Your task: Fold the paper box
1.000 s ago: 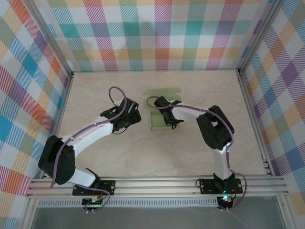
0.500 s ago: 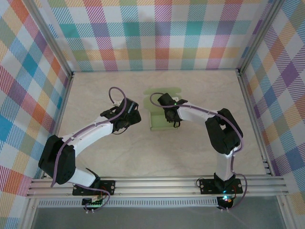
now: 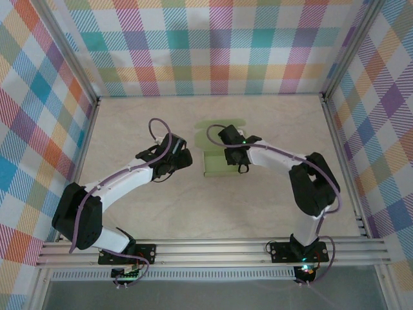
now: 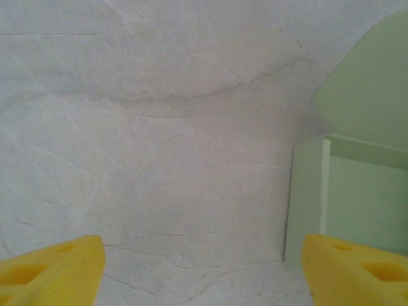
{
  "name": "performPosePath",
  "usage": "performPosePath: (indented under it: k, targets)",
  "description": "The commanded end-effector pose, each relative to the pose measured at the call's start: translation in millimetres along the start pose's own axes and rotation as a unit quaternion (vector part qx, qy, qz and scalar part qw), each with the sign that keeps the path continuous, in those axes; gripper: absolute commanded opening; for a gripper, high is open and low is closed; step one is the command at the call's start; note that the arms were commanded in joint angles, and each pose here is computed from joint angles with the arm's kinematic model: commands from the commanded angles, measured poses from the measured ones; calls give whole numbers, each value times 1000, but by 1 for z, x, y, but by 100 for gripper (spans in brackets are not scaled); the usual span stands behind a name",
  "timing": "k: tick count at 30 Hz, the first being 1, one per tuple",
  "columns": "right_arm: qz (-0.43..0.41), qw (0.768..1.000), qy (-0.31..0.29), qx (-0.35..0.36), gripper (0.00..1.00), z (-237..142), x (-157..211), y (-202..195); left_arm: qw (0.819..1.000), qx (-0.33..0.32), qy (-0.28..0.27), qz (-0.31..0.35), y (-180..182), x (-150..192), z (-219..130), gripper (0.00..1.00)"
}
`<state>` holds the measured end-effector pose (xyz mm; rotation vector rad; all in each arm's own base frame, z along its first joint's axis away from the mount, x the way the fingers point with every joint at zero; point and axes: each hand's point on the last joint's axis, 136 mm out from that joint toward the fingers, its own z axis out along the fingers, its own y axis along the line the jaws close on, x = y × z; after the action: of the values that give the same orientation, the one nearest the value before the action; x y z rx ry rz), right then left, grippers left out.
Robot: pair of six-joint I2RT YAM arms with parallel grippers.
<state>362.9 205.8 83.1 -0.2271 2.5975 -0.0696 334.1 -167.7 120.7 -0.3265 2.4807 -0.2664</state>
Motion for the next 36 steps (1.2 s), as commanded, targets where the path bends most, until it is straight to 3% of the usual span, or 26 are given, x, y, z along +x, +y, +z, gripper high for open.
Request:
performPosePath:
  k: [1,4,9,14,21,26,36]
  targets:
    - [-37,995,-54,-72,54,-33,-24,3,997,51,-36,52,-17,-23,-10,90]
    - [-69,988,-71,-119,58,-54,-34,-4,989,126,-39,72,-36,-41,-16,100]
    - [-96,970,-71,-212,61,-77,-51,-27,971,209,-24,118,-57,-66,-21,100]
    - [-171,942,-101,-270,67,-83,-70,-40,953,214,3,214,-72,-74,-16,100]
    - [-226,907,-92,-343,66,-78,-93,-52,908,285,3,308,-91,-100,-17,96]
    - [-262,893,-76,-357,66,-59,-95,-53,906,293,51,301,-88,-108,1,94]
    - [-305,857,-38,-414,64,-41,-104,-39,909,284,64,300,-82,-101,11,94]
